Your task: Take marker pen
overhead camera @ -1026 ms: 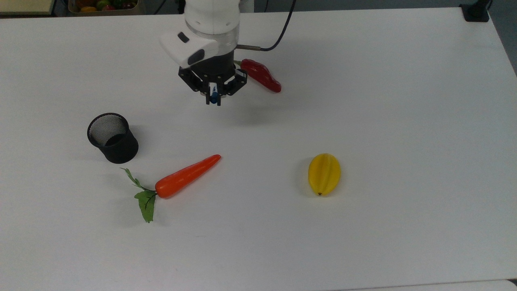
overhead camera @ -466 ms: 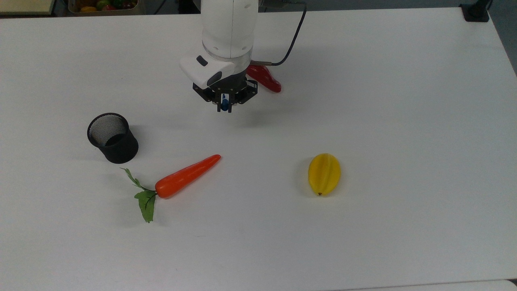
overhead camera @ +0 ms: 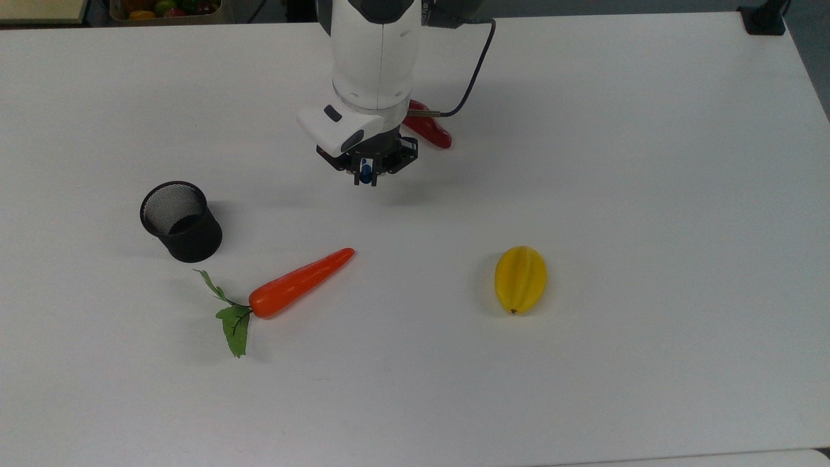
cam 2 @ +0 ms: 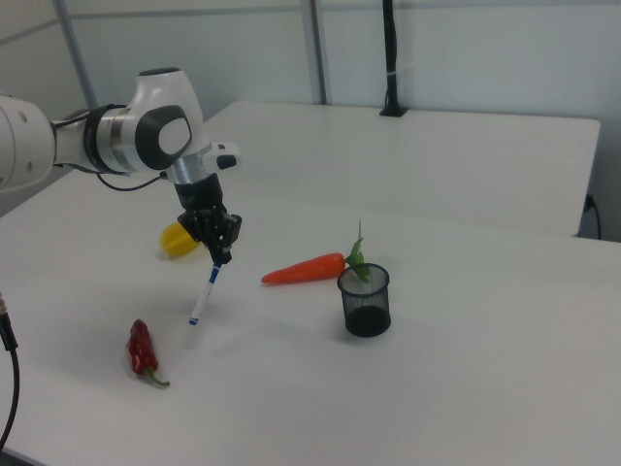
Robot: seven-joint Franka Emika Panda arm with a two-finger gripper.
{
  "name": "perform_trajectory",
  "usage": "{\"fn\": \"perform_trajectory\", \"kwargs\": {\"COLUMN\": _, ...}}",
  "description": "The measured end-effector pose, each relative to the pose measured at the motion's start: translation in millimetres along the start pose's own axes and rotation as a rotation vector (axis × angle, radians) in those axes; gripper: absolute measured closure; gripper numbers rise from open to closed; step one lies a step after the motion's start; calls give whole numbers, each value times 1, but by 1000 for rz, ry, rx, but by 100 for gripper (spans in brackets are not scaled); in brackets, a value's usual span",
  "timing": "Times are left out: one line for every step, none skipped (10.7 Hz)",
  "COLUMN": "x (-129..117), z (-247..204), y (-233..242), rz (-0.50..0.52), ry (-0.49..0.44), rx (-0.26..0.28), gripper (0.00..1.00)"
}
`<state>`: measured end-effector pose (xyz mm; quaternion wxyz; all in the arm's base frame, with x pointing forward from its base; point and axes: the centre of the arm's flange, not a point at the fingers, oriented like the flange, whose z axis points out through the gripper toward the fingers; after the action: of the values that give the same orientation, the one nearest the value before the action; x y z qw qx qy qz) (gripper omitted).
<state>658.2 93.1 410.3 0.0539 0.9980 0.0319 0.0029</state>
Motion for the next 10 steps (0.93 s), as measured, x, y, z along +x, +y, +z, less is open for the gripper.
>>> {"fn": "perform_trajectory", "kwargs": {"x": 0, "z": 3, "y": -2, "rz": -3, "ry": -5, "rx": 0, "gripper": 76}}
{"fn": "perform_trajectory", "kwargs": {"x": 0, "z": 5, "y": -3, "rz": -4, "ry": -7, "rx": -1, "gripper": 64}}
{"fn": "perform_trajectory", "kwargs": {"x": 0, "z": 4, "y": -3, "rz": -4, "ry": -7, "rx": -1, "gripper": 50}}
{"fn": "perform_trajectory", "kwargs": {"x": 1, "z": 4, "y": -3, "rz": -4, "ry": -6, "rx": -1, "gripper": 34}}
{"fn": "perform_trajectory", "kwargs": {"x": 1, "z": 3, "y": -2, "rz": -3, "ry": -3, "rx": 0, "gripper": 22}}
{"fn": "perform_trajectory", "kwargs": {"x": 2, "z": 0, "y": -2, "rz": -3, "ry": 3, "rx": 0, "gripper": 6}}
{"fn": "perform_trajectory", "kwargs": {"x": 1, "z": -7, "y": -1, "rz": -1, "ry": 9, "rx": 1, "gripper": 1}}
{"fn": "perform_trajectory", "kwargs": {"x": -2, "z": -19, "y": 1, "rz": 1, "ry": 7, "rx": 0, "gripper": 0}}
{"fn": "perform_trajectory", "kwargs": {"x": -8, "z": -38, "y": 5, "rz": 5, "ry": 1, "rx": -2, "gripper": 0}}
{"fn": "perform_trajectory", "kwargs": {"x": -16, "z": -60, "y": 10, "rz": 4, "ry": -1, "rx": -3, "gripper": 0}}
